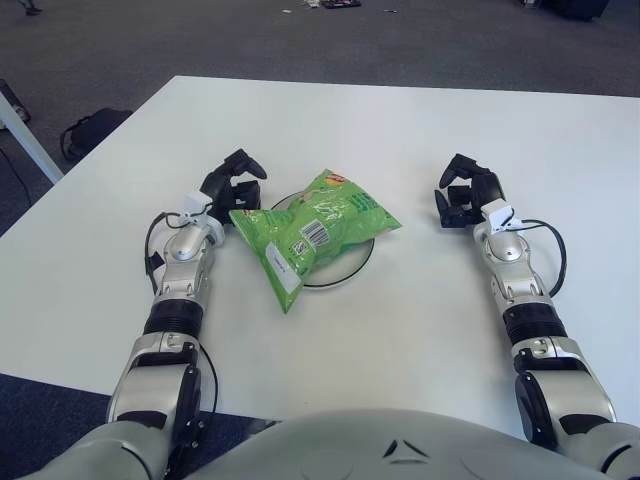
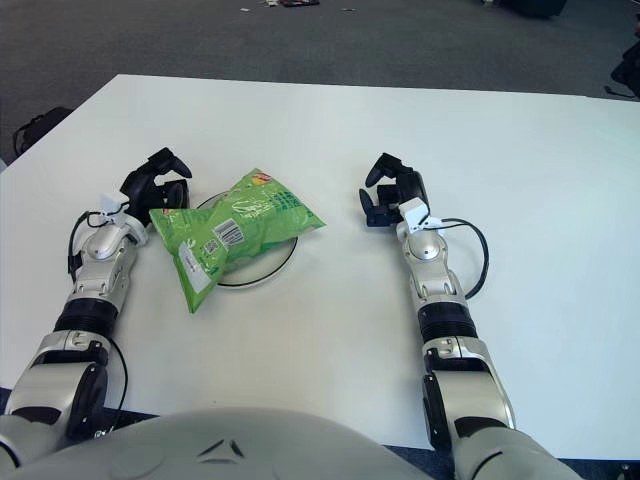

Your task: Put the snack into the plate.

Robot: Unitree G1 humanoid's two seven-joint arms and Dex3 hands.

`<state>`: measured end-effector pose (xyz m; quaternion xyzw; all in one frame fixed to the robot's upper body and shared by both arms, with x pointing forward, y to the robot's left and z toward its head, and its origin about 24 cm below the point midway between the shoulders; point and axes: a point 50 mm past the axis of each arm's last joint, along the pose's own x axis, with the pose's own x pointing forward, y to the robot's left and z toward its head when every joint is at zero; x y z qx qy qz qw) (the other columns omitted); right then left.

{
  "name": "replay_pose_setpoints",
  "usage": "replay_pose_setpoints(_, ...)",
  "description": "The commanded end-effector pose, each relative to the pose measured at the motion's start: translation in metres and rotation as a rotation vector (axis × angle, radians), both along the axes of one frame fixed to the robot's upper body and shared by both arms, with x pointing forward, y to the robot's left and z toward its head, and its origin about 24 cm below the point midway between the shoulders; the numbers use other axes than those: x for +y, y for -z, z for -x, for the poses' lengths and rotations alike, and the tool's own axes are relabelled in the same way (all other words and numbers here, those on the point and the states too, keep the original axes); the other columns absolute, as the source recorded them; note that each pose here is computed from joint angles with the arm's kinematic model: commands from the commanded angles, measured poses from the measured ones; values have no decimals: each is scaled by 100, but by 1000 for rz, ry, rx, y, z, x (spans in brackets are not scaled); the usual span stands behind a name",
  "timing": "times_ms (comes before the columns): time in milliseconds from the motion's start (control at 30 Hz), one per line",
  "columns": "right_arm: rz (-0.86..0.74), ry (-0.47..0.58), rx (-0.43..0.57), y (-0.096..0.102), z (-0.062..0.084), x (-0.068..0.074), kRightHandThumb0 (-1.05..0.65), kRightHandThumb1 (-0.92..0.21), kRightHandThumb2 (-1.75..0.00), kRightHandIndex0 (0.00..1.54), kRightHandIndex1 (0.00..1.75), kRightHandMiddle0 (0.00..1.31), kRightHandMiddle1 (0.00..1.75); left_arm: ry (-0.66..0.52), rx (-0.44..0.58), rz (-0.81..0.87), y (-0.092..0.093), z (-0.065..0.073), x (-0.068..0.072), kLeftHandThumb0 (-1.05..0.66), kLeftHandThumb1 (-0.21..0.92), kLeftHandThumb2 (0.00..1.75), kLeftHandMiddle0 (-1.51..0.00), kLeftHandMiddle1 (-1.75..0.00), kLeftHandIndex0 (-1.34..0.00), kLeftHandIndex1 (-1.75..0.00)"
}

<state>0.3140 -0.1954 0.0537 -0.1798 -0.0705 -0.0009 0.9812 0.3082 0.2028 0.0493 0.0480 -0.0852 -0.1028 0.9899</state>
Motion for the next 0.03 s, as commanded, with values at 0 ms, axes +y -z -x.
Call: replay_pose_setpoints(0, -3, 7, 220, 51, 24, 2, -50, -26, -138, 135, 175, 66, 175, -6, 133, 14, 36, 20, -1, -42, 51, 107, -108, -175, -46, -175)
